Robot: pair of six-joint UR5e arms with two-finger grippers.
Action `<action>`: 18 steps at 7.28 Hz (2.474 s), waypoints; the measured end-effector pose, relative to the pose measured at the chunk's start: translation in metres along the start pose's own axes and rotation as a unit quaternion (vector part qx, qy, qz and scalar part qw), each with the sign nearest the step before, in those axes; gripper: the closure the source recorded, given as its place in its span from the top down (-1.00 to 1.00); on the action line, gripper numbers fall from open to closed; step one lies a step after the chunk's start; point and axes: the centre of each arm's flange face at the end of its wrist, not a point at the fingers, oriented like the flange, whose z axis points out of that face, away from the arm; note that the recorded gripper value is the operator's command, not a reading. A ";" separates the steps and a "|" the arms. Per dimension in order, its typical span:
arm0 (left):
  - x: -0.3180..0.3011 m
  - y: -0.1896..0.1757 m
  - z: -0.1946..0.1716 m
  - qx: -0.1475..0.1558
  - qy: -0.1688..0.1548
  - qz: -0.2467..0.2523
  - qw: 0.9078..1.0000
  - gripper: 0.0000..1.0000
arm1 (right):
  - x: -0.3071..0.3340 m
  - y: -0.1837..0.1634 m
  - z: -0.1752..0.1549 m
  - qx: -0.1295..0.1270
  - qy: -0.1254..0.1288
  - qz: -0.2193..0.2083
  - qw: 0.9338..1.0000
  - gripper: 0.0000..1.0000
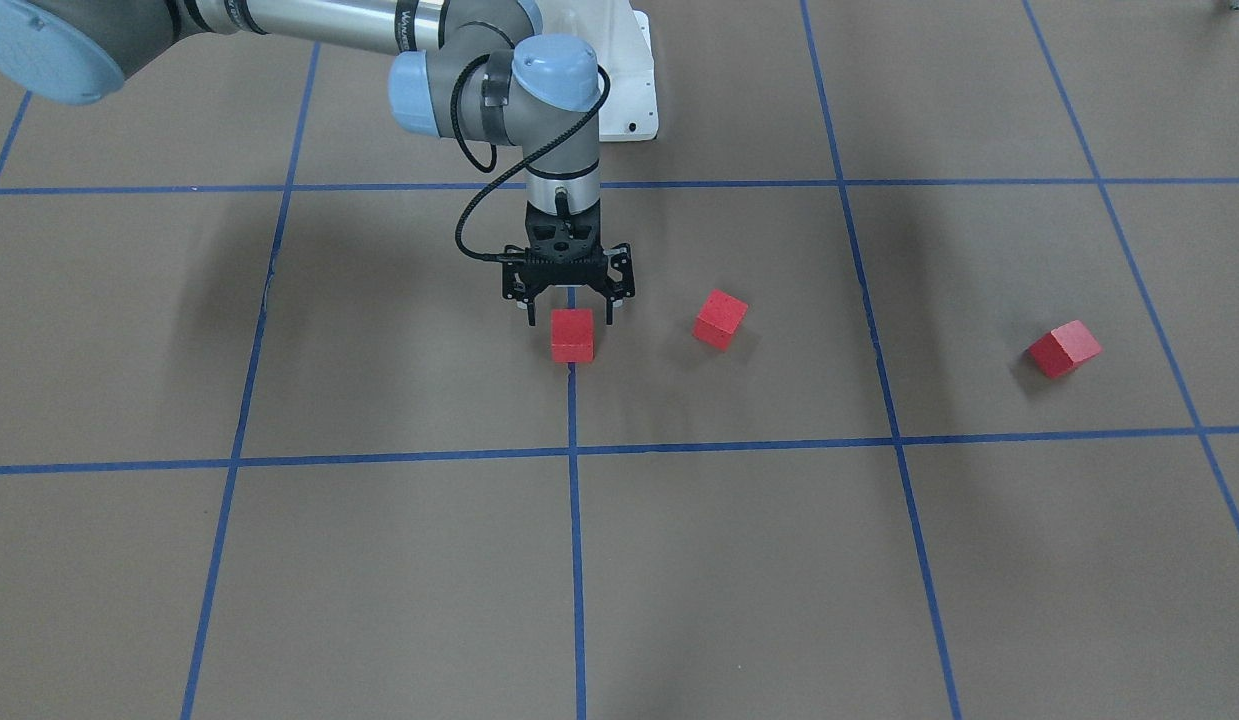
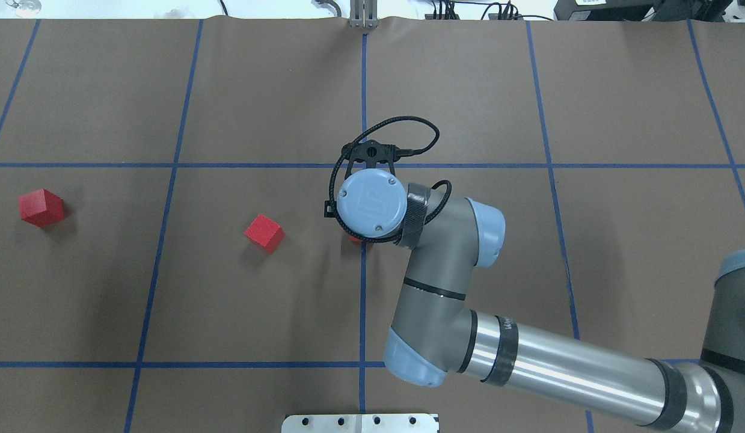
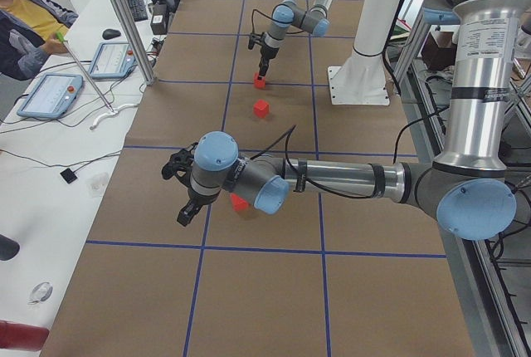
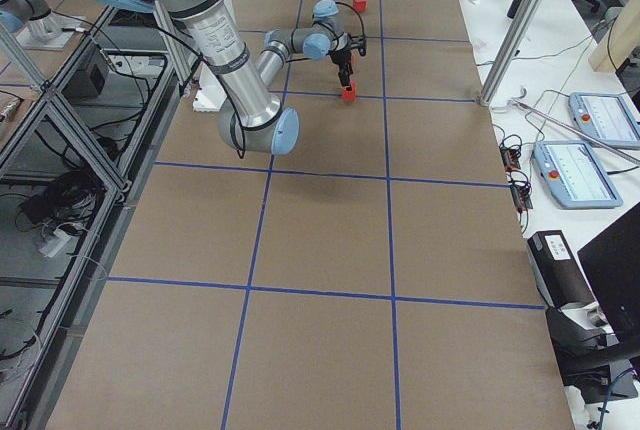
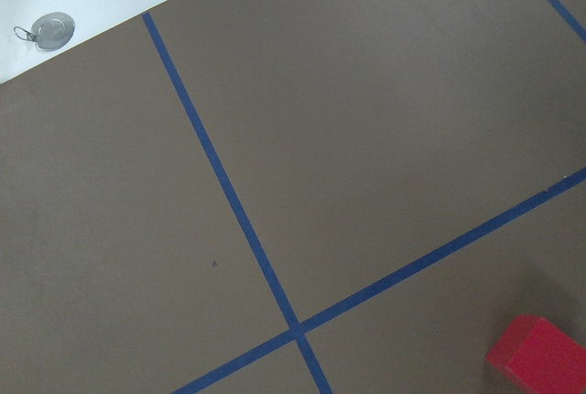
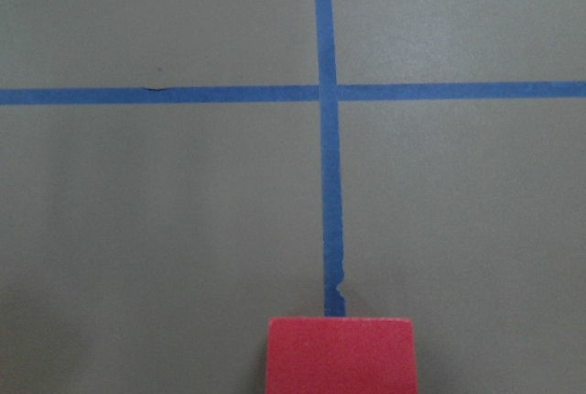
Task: Form red blocks into L shape at center
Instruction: 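Release the cube at center and withdraw the right arm while the left arm reaches in, then lower the left gripper and grasp the red cube left of center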
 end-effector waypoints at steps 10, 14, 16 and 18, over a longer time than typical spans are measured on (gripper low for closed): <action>0.406 -0.169 0.153 -0.060 0.141 -0.046 0.987 1.00 | 0.646 -0.226 -0.108 -0.134 -0.001 -0.169 0.976 0.99; 0.538 -0.160 0.161 -0.100 0.082 -0.023 0.991 1.00 | 0.748 -0.161 -0.097 -0.134 0.000 -0.175 0.975 0.99; 0.565 -0.152 0.176 -0.107 0.073 -0.008 0.992 1.00 | 0.754 -0.155 -0.094 -0.132 0.000 -0.176 0.976 0.99; 0.568 -0.148 0.186 -0.114 0.068 -0.002 0.991 0.98 | 0.755 -0.155 -0.094 -0.132 0.000 -0.176 0.976 0.99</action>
